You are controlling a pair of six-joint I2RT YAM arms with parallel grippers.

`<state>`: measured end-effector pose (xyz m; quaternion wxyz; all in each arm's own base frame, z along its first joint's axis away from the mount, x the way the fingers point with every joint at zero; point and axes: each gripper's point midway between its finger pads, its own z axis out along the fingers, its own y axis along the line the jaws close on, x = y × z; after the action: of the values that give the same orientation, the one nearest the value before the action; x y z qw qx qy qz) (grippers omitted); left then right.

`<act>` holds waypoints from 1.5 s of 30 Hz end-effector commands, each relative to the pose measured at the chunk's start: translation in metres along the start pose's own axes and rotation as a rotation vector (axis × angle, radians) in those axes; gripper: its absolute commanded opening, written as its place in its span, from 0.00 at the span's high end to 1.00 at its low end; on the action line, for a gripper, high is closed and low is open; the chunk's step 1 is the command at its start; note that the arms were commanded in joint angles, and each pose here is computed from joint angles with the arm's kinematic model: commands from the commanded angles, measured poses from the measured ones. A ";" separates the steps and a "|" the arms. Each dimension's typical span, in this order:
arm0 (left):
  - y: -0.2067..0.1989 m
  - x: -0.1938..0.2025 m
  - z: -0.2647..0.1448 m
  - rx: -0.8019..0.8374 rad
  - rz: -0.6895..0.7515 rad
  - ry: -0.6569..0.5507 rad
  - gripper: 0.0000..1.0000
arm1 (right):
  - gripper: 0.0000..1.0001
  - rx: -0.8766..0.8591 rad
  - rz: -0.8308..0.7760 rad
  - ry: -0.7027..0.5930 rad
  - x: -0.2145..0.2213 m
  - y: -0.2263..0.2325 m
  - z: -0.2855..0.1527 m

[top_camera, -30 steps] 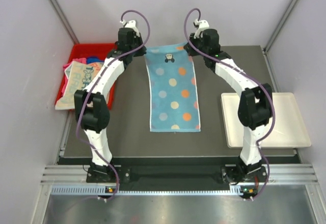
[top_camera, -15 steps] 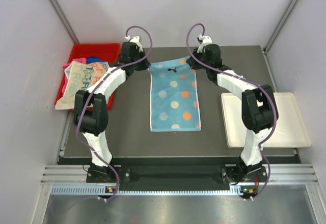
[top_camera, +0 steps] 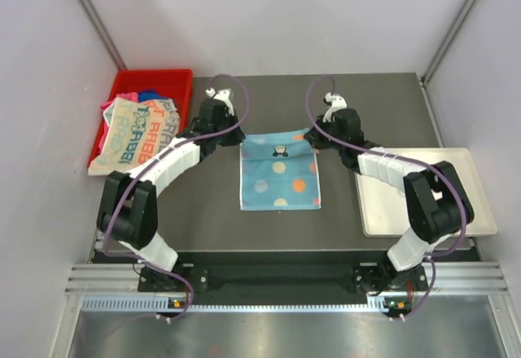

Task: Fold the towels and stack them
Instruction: Fold the towel

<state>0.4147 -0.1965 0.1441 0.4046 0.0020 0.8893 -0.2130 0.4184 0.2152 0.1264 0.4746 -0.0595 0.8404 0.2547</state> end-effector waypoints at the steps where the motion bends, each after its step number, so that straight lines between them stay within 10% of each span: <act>1: 0.005 -0.008 -0.021 -0.048 0.010 -0.066 1.00 | 1.00 0.007 0.003 -0.108 -0.023 0.009 -0.016; 32: 0.000 0.066 -0.061 -0.062 0.075 0.059 1.00 | 1.00 -0.048 0.077 -0.052 0.047 0.031 -0.063; 45: 0.006 0.121 -0.055 -0.072 0.055 0.158 1.00 | 0.83 -0.081 0.121 0.008 0.088 0.030 -0.075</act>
<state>0.2927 -0.1932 0.0800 0.3214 0.0379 0.9305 -0.1716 0.3017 0.2107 0.0759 0.4230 -0.0281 0.8571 0.2926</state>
